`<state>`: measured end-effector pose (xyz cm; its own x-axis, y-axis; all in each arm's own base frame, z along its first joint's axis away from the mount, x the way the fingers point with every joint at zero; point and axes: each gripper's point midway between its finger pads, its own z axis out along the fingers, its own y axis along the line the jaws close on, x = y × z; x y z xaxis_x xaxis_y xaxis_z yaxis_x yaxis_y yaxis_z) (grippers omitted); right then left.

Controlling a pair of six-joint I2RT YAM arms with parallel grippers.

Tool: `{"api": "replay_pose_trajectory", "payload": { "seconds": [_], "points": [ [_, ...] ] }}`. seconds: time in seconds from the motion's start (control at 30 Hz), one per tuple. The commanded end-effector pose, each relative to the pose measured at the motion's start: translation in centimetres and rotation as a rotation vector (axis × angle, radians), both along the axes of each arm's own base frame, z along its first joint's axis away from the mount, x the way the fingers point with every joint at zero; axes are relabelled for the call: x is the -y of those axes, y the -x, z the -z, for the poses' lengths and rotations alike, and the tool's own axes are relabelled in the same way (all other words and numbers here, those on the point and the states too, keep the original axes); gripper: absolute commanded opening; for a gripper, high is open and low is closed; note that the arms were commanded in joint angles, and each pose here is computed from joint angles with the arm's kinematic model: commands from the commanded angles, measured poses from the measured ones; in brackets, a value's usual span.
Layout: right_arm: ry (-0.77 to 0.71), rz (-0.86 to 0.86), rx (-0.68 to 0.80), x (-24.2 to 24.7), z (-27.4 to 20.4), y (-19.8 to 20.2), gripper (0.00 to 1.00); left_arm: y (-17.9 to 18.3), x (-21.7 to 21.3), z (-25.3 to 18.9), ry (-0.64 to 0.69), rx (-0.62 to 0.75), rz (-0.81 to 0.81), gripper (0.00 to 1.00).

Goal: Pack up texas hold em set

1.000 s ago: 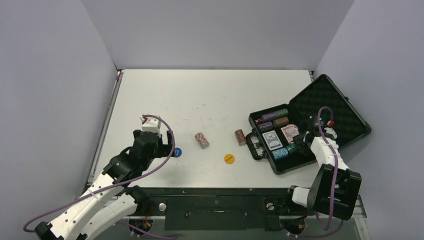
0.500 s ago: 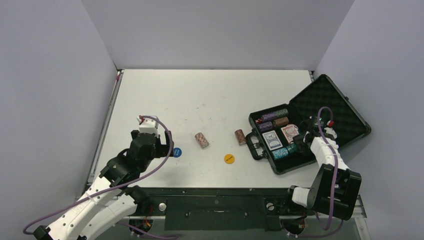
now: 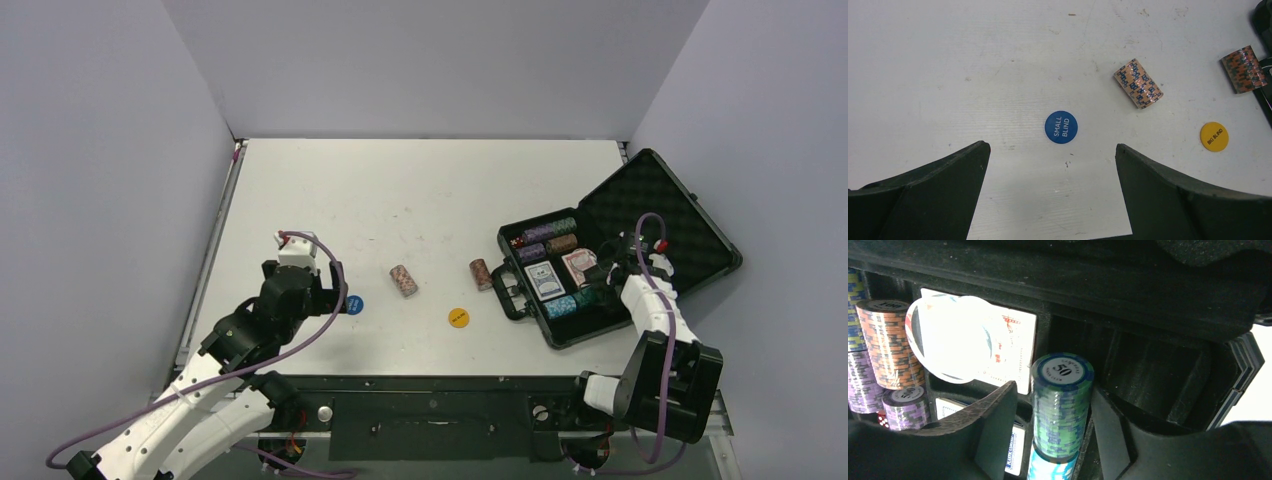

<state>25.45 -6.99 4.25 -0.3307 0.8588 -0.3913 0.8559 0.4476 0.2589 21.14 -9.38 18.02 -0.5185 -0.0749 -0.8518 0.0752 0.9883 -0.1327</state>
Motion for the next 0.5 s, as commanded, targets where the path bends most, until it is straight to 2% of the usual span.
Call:
{"api": "replay_pose_trajectory", "payload": {
  "seconds": [0.0, 0.23, 0.3, 0.47],
  "points": [
    [0.048, 0.002, -0.022, 0.9, -1.2, 0.9, 0.56, -0.7, 0.0, -2.0, 0.025, 0.059, -0.012, 0.96],
    [0.091, -0.012, -0.012, 1.5, -3.1, 1.0, 0.67, -0.6, 0.1, -1.9, 0.026, 0.055, -0.006, 0.96],
    [0.107, -0.017, -0.004, 1.6, -4.0, 1.0, 0.76, -0.6, 0.1, -1.9, 0.024, 0.054, -0.005, 0.96],
    [0.151, -0.027, 0.012, 2.1, -6.5, 1.4, 0.79, -0.6, 0.1, -1.9, 0.022, 0.053, -0.006, 0.96]
  ]
}}
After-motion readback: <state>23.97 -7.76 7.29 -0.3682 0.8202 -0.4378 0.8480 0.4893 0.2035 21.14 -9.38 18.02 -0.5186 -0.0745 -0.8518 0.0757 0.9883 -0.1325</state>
